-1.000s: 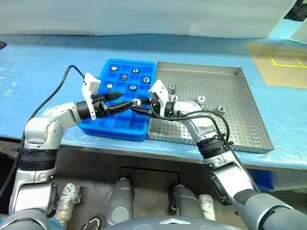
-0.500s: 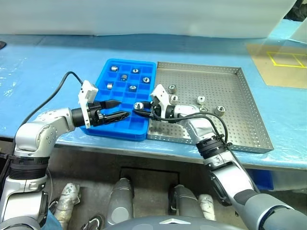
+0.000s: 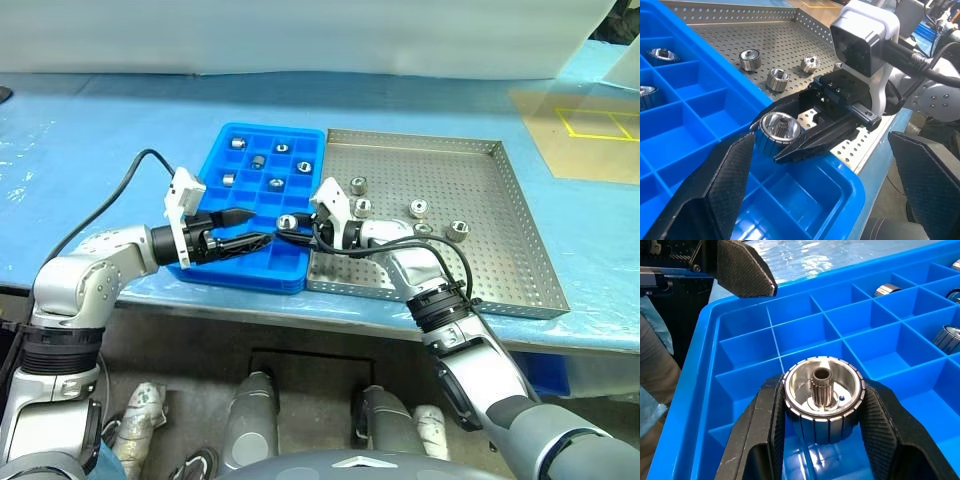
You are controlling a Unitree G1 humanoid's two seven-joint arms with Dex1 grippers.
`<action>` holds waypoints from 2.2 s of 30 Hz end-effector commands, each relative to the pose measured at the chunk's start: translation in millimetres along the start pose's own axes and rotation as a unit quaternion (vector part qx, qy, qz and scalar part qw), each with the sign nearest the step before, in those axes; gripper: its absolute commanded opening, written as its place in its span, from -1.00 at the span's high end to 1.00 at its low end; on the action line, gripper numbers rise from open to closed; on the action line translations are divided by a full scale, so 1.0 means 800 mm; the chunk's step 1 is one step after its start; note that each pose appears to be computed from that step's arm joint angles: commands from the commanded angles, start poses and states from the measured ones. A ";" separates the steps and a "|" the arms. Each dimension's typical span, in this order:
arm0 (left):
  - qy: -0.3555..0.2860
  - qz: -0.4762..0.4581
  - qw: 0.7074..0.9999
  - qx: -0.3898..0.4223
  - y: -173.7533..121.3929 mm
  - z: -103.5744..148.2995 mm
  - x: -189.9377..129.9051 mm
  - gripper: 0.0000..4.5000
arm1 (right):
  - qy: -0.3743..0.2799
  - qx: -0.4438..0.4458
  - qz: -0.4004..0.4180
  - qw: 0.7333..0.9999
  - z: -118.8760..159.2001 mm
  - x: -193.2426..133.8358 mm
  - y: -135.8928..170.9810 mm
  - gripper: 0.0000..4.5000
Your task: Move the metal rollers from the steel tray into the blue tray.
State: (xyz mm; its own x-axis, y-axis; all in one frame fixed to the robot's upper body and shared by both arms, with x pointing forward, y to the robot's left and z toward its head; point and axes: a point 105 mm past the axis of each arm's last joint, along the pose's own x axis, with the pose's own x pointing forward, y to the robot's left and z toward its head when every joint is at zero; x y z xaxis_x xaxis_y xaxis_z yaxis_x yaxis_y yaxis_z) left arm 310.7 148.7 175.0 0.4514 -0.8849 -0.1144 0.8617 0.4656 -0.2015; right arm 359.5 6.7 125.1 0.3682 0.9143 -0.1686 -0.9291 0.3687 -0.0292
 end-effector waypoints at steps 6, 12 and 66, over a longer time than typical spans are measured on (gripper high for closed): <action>-0.011 -0.024 0.999 0.025 -0.005 0.017 0.007 -1.00 | -0.020 -0.017 -0.004 1.000 0.015 -0.003 0.000 0.25; -0.011 -0.024 0.999 0.028 -0.005 0.017 0.007 -1.00 | -0.021 -0.018 0.000 1.000 0.017 -0.002 0.002 0.25; 0.005 -0.016 0.999 0.036 -0.012 0.021 -0.006 -1.00 | -0.014 -0.072 -0.033 0.997 0.039 0.026 -0.060 0.25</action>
State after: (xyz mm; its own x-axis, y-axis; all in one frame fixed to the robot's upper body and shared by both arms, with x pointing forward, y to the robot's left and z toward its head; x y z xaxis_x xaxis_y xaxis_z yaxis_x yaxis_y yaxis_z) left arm 306.3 151.1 180.2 0.4293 -0.8925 -0.1384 0.8755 0.4489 -0.1789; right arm 411.0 8.1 132.4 0.4339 0.8802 -0.1923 -0.9001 0.4142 -0.1350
